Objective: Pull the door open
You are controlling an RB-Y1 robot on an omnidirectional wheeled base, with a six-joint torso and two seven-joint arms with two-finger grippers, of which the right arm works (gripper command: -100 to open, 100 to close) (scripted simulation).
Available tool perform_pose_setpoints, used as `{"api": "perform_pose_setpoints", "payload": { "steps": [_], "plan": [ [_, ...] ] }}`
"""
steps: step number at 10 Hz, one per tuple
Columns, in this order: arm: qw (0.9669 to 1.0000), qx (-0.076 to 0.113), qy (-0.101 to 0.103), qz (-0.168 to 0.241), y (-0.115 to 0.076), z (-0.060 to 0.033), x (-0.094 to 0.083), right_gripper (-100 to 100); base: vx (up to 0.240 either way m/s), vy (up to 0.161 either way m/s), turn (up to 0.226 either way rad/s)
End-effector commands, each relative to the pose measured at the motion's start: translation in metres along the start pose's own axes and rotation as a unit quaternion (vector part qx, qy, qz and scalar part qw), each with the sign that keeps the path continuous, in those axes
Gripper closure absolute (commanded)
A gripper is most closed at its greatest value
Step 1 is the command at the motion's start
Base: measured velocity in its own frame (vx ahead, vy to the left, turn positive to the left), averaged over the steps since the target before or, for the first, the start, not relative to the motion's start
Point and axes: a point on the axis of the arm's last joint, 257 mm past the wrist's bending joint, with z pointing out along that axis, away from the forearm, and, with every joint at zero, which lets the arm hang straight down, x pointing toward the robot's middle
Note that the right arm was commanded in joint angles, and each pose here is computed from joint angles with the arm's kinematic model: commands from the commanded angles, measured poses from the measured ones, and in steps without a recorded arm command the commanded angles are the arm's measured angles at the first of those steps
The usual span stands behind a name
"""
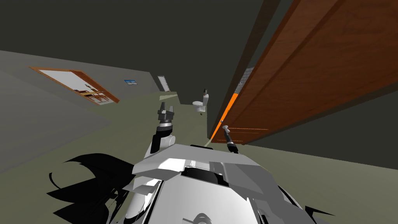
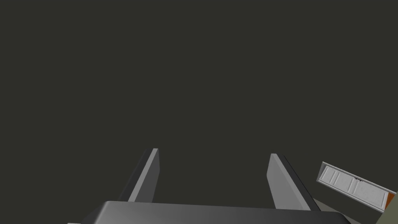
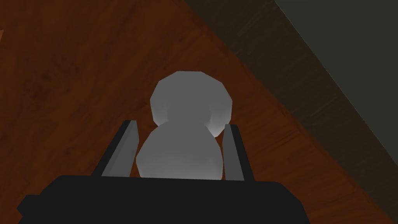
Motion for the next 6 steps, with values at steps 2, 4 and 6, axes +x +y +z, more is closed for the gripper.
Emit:
{"api": "perform_pose_setpoints", "payload": {
  "steps": [2, 4, 6],
  "plan": [
    [0.9994, 0.001, -0.014, 0.031, -0.0028, 0.0005, -0.0137, 100, -0.042, -0.01, 0.075],
    [0.9971, 0.006, -0.024, 0.071, -0.0068, -0.0007, -0.02, 100, -0.056, -0.015, 0.124],
    [0.9944, 0.008, -0.03, 0.101, -0.0087, -0.0012, -0.0231, 100, -0.034, -0.015, 0.073]
  ]
}}
